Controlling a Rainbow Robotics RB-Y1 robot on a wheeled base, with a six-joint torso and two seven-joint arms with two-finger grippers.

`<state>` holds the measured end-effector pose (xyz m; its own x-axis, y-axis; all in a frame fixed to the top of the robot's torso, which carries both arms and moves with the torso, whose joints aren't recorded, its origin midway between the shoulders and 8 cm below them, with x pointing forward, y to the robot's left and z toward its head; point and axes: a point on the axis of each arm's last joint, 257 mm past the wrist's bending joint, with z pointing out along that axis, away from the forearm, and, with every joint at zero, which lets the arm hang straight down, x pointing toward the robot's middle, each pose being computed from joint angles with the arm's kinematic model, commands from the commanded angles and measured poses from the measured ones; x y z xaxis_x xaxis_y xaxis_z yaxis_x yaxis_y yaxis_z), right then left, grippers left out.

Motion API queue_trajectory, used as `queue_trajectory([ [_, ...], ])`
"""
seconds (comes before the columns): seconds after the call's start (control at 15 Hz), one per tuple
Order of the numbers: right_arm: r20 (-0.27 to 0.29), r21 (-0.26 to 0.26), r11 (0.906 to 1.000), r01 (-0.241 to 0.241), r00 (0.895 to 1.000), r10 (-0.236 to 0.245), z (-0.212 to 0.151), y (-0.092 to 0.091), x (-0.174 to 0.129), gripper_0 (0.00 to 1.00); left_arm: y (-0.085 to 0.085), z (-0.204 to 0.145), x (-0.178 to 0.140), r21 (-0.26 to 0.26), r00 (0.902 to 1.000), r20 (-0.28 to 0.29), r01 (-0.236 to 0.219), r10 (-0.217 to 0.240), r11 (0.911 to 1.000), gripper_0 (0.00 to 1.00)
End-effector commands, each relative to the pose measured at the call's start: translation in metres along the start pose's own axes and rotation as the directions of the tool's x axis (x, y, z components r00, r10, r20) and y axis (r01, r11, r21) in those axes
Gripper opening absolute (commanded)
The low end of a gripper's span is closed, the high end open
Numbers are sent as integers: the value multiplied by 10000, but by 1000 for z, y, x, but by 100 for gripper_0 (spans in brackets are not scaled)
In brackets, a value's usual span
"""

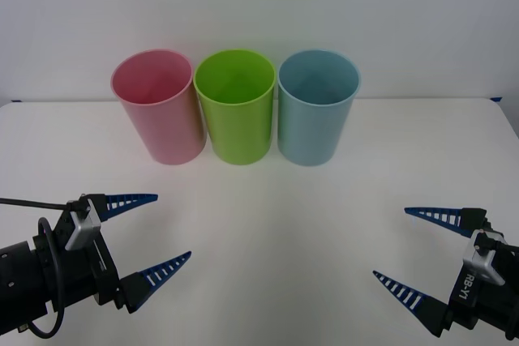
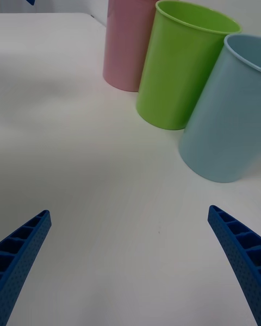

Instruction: Put cans in the blue bin and PET bottles in the pink bin and trash in the green bin.

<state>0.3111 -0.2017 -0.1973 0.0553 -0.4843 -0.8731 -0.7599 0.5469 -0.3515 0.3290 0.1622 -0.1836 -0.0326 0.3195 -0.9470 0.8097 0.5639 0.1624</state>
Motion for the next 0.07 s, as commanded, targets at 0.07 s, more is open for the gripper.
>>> queue_trajectory([
  [0.07,0,0,10000,0,10000,0,0,0,0,100,0,0,0,-3,10000,2,0,0,10000,100],
])
